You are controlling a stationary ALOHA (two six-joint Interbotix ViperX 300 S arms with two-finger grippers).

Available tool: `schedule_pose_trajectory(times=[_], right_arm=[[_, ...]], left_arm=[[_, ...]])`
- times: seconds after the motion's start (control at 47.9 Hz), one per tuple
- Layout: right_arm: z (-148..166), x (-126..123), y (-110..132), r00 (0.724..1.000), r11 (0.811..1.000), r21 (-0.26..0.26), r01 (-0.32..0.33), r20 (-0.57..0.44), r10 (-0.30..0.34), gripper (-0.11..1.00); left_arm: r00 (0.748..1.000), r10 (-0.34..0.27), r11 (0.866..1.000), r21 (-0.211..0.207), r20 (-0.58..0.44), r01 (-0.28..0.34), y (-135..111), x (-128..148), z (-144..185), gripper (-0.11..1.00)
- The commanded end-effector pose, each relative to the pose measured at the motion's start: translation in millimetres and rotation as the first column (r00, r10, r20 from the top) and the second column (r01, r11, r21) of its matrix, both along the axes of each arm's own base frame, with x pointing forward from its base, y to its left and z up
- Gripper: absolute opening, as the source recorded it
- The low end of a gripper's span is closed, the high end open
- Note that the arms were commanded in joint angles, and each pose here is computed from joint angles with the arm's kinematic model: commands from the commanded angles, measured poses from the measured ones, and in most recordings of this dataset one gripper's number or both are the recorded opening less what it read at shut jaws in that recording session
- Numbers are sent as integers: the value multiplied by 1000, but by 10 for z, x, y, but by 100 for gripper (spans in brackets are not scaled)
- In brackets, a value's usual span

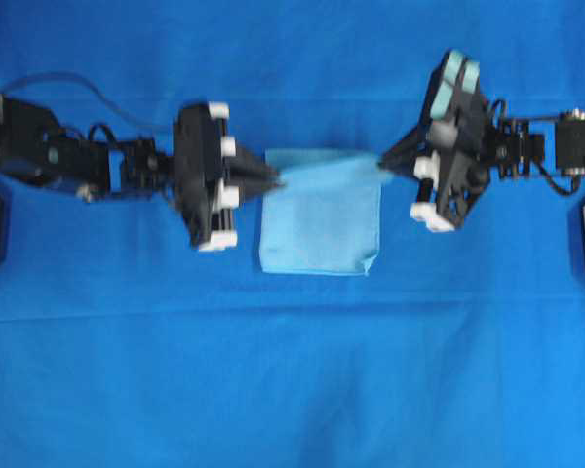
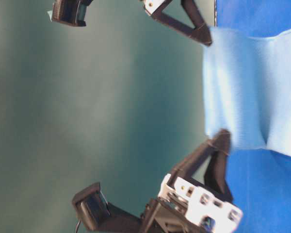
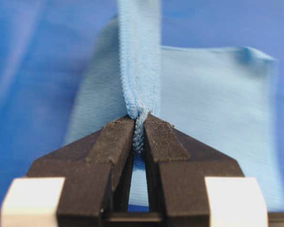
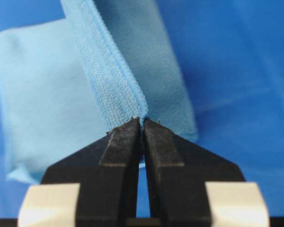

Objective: Fold the light blue towel.
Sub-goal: 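Release the folded towel and lift both grippers away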

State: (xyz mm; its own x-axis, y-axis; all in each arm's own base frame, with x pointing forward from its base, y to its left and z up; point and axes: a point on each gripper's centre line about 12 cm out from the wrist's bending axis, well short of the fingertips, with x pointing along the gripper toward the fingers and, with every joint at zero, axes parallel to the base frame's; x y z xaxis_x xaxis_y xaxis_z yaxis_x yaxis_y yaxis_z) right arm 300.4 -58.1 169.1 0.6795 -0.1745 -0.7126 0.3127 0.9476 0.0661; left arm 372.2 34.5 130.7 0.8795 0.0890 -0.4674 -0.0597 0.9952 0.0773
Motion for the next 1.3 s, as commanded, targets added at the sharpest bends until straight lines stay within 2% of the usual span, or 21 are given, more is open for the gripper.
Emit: schedule_pose_trajectory(times=[0.0, 0.125, 0.313, 0.439, 0.752, 0.794, 0.919, 0.961, 1.003, 1.191, 1.233, 1.275], right_arm=[[-34, 4, 75, 1000, 1000, 14, -11, -7, 11, 2], [-157, 44, 170, 999, 999, 45, -22, -24, 23, 2], [-369, 130, 299, 998, 995, 82, -55, -34, 58, 2], [-447, 164, 315, 998, 994, 99, -52, -40, 56, 2], [-468, 177, 314, 998, 993, 115, -34, -44, 39, 4], [-466, 180, 315, 998, 993, 115, -35, -41, 40, 11], [-453, 196, 334, 998, 993, 114, -43, -37, 47, 48], [-443, 207, 343, 998, 993, 112, -48, -33, 52, 58], [-434, 217, 352, 998, 992, 111, -52, -30, 56, 62], [-276, 273, 430, 996, 992, 95, -84, 2, 84, 58], [-203, 270, 448, 996, 992, 87, -92, 13, 91, 58], [-131, 260, 452, 996, 992, 81, -92, 22, 91, 58]], left_arm=[[999, -40, 999, -4, -9, 40, -161, -29, -4, 4], [996, -75, 997, -18, -41, 75, -318, -53, -120, 4], [992, -91, 995, -49, -86, 87, -430, -73, -306, 4], [989, -91, 995, -54, -114, 86, -441, -79, -432, 4], [994, -90, 995, -49, -65, 87, -439, -31, -473, 4], [994, -90, 995, -48, -65, 87, -435, -31, -473, 4], [994, -88, 995, -49, -65, 85, -434, -31, -473, 5], [994, -88, 995, -49, -62, 85, -434, -30, -462, 10], [994, -88, 995, -48, -60, 86, -434, -29, -456, 22], [995, -94, 995, -45, -30, 93, -447, -16, -284, 76], [995, -94, 995, -45, -21, 93, -447, -24, -212, 83], [996, -93, 995, -46, -13, 93, -447, -36, -133, 84]])
